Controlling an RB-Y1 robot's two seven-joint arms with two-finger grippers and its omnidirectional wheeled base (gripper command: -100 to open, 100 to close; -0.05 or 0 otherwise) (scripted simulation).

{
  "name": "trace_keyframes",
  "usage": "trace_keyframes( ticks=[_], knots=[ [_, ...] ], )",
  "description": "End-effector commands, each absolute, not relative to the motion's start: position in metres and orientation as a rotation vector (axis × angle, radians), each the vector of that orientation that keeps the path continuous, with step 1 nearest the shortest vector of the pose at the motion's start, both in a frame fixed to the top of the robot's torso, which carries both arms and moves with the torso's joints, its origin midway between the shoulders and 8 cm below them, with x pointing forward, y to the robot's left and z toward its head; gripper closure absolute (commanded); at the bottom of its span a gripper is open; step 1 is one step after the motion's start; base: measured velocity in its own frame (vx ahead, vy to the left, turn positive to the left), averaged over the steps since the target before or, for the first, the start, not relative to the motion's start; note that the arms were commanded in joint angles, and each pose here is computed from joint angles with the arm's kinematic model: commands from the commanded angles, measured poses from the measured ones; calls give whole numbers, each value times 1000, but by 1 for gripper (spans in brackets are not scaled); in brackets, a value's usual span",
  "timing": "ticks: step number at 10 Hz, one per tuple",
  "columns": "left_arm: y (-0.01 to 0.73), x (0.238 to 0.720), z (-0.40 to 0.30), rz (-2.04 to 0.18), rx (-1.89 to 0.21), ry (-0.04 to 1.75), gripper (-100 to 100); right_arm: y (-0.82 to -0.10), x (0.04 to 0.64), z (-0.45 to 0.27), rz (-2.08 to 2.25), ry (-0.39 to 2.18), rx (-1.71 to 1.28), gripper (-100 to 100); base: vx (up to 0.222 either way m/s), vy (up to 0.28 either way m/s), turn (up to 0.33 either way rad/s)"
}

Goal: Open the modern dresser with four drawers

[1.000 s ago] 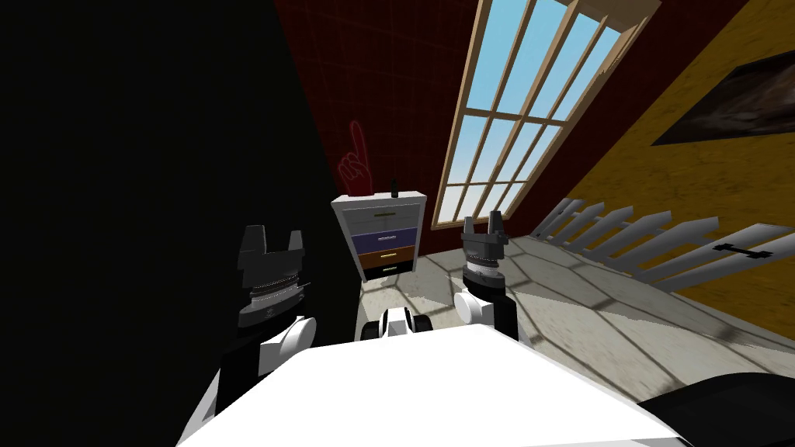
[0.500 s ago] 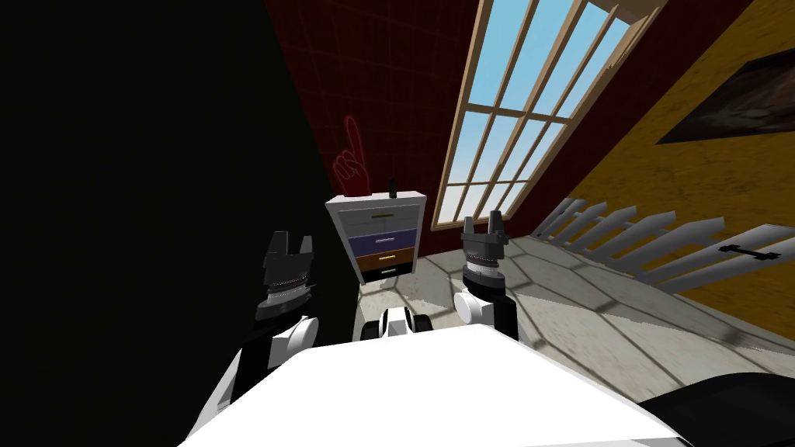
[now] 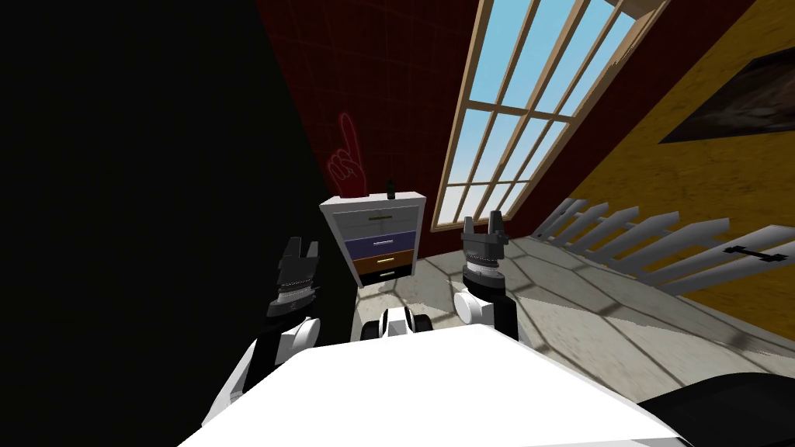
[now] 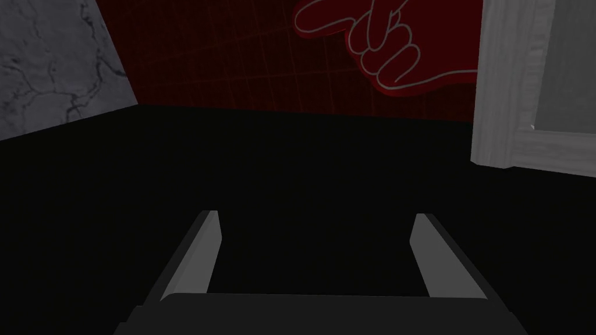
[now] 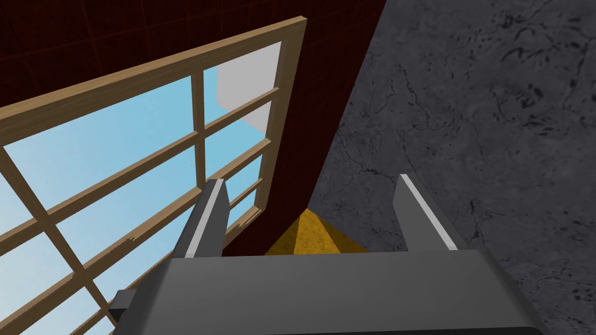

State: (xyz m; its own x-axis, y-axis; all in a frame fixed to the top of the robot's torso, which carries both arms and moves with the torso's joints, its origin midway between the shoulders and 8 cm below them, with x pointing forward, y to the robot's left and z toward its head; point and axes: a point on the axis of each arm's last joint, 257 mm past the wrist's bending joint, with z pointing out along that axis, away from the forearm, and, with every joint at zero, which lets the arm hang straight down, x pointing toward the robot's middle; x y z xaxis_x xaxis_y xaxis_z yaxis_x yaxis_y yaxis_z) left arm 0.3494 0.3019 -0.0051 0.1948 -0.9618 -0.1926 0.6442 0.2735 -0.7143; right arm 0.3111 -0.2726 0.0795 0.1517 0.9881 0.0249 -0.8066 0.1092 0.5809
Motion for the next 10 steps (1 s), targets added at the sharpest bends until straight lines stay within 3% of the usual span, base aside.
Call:
trace_keyframes(
  ticks=[1, 10],
  knots=[
    [306, 357, -28, -1191, -564, 736, -100, -273, 311, 80, 1377, 419, 529, 0, 58, -26, -9],
    [319, 379, -104, -1127, -625, 859, -100, -273, 311, 80, 1377, 419, 529, 0, 74, -28, -10]
  ],
)
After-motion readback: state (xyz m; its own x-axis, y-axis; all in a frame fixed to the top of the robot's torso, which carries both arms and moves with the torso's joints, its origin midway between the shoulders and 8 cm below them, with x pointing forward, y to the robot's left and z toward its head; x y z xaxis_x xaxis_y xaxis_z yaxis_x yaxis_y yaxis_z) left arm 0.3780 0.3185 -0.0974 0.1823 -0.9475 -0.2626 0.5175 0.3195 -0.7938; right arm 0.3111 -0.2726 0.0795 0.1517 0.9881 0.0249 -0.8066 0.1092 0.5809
